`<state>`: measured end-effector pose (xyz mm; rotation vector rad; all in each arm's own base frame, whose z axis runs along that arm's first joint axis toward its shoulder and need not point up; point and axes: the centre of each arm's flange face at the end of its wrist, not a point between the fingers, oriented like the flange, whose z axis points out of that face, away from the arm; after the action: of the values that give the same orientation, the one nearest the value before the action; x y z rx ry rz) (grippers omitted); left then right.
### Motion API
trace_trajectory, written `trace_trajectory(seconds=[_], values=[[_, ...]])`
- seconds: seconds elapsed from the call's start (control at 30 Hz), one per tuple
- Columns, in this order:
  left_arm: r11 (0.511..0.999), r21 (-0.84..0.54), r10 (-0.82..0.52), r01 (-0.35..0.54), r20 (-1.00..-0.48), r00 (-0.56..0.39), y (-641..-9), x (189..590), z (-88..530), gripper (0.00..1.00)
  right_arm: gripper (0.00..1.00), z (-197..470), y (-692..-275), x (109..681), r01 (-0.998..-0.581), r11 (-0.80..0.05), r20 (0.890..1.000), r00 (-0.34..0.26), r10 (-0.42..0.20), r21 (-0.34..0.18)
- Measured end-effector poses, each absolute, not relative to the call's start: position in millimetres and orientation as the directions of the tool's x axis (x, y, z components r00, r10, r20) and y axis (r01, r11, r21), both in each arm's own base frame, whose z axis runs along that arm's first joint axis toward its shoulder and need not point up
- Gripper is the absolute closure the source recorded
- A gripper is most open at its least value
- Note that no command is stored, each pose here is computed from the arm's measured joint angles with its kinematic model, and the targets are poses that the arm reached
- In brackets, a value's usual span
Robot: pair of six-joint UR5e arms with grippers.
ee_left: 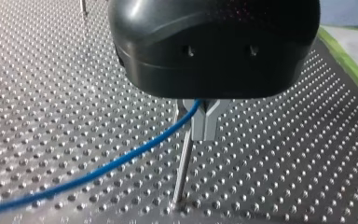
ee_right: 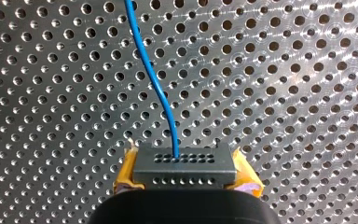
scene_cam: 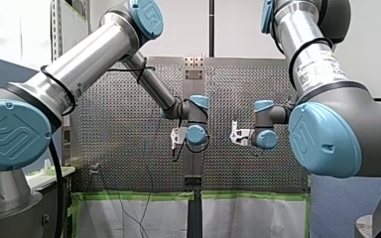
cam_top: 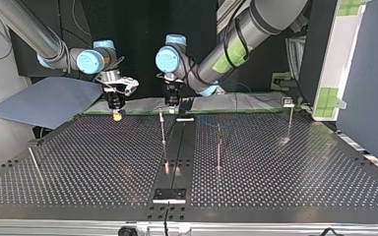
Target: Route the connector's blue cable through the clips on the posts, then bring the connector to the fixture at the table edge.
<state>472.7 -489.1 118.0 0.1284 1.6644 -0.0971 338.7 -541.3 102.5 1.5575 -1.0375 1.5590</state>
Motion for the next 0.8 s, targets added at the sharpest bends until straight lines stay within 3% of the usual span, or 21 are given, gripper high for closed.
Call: trace_trajectory(seconds=[0.8], values=[[0.995, 0.002, 0.009, 0.096, -0.997, -0.077, -463, 519, 110, 1.00, 1.00, 106, -545, 339, -0.896, -0.438, 0.997, -0.052, -0.057, -0.072]])
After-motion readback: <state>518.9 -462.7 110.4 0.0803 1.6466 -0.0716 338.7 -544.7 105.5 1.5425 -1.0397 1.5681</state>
